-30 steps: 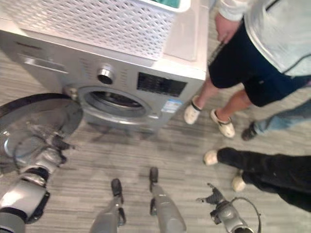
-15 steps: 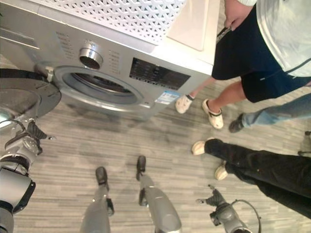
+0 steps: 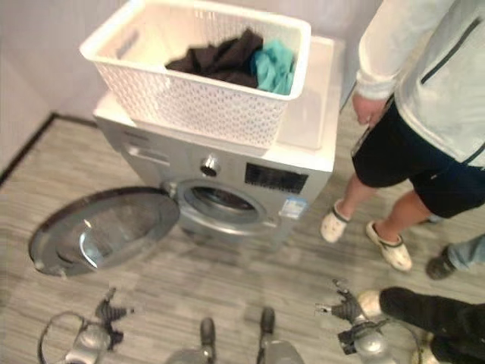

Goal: Grab the laundry basket,head to the washer,open it,put in the laundry and shut it.

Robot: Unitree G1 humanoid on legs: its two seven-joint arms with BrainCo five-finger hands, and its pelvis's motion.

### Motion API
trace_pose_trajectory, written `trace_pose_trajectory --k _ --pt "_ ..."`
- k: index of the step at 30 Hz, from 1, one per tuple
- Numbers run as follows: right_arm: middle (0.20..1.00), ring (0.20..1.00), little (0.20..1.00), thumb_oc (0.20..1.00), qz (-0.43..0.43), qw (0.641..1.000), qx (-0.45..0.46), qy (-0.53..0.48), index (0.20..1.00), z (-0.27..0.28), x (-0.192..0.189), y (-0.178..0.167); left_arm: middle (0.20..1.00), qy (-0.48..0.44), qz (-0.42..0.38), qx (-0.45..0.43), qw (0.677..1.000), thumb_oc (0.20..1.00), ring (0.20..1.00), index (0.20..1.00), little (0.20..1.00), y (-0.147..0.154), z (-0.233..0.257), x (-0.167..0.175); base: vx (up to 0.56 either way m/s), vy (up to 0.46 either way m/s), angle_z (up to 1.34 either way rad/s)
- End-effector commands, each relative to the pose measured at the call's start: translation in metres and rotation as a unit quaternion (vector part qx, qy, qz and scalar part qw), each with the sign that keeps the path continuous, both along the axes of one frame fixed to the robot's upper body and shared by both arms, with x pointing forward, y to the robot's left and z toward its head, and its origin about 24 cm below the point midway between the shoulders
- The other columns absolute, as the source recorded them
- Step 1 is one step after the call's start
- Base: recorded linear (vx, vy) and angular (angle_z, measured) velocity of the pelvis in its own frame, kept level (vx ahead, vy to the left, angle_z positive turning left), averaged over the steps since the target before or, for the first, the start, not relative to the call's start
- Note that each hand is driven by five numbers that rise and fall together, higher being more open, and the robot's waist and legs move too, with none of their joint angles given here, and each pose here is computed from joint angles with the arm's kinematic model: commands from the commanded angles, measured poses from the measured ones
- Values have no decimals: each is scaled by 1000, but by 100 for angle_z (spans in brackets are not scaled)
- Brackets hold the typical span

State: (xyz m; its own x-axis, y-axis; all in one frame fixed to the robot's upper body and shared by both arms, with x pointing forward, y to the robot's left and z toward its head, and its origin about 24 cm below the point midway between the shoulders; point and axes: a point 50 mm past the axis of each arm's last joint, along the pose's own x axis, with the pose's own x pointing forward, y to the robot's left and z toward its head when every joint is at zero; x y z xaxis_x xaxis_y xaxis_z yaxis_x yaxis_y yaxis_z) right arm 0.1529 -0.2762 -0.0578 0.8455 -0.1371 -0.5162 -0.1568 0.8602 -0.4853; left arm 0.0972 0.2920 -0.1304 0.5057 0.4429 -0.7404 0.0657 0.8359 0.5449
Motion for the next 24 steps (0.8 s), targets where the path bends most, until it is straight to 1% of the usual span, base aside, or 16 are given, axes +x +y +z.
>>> trace_pose_trajectory --k 1,4,5,7,9,10,13,14,15,16,17,18,19,20,21,24 --pt "1000 1000 1000 1000 44 997 -42 -56 1000 28 21 -9 1000 -12 -7 9 1000 1000 1000 1000 1000 18 12 37 58 3 -13" --pt "1000 1000 1000 1000 84 986 -74 -123 1000 67 34 -10 1000 31 12 -17 999 1000 1000 1000 1000 9 -2 12 35 12 -11" --pt "1000 1000 1000 1000 84 982 -78 -151 1000 79 37 -11 1000 46 21 -26 998 1000 1000 1000 1000 5 -7 5 0 0 0" --pt "1000 1000 1000 1000 86 980 -80 -163 1000 86 38 -11 1000 54 20 -33 998 1000 1000 1000 1000 1 -10 1 0 0 0" --pt "1000 1000 1000 1000 95 968 -78 -220 1000 112 46 -8 1000 85 17 -42 995 1000 1000 1000 1000 -6 -16 -11 16 19 -5" --pt "1000 1000 1000 1000 104 953 -74 -275 1000 137 54 -4 1000 110 19 -50 993 1000 1000 1000 1000 -10 -21 -23 24 26 -12" --pt "1000 1000 1000 1000 125 917 -106 -363 1000 183 69 0 1000 136 2 -53 989 1000 1000 1000 1000 -15 -25 -34 18 21 -24" --pt "1000 1000 1000 1000 136 903 -116 -391 1000 199 72 3 1000 145 -2 -58 988 1000 1000 1000 1000 -16 -26 -37 9 8 -16" --pt "1000 1000 1000 1000 136 903 -117 -391 1000 199 72 3 1000 145 -3 -58 988 1000 1000 1000 1000 -16 -26 -37 12 11 -8" --pt "1000 1000 1000 1000 149 883 -132 -424 1000 221 77 5 1000 152 -4 -59 987 1000 1000 1000 1000 -16 -26 -41 0 0 0" --pt "1000 1000 1000 1000 145 876 -129 -442 1000 229 80 5 1000 155 -7 -59 986 1000 1000 1000 1000 -16 -26 -42 0 0 0" --pt "1000 1000 1000 1000 141 856 -139 -479 1000 252 90 3 1000 164 -15 -58 985 1000 1000 1000 1000 -16 -27 -45 0 0 0" --pt "1000 1000 1000 1000 142 855 -139 -479 1000 252 91 4 1000 163 -14 -59 985 1000 1000 1000 1000 -16 -27 -45 -7 4 -6" --pt "1000 1000 1000 1000 154 837 -150 -503 1000 272 100 9 1000 172 -23 -58 983 1000 1000 1000 1000 -16 -27 -49 -10 4 -9" --pt "1000 1000 1000 1000 159 829 -160 -512 1000 282 104 11 1000 177 -24 -59 982 1000 1000 1000 1000 -16 -27 -51 -11 7 -9" --pt "1000 1000 1000 1000 171 812 -228 -510 1000 309 124 9 1000 189 -45 -55 979 1000 1000 1000 1000 -15 -27 -52 -2 3 -1"
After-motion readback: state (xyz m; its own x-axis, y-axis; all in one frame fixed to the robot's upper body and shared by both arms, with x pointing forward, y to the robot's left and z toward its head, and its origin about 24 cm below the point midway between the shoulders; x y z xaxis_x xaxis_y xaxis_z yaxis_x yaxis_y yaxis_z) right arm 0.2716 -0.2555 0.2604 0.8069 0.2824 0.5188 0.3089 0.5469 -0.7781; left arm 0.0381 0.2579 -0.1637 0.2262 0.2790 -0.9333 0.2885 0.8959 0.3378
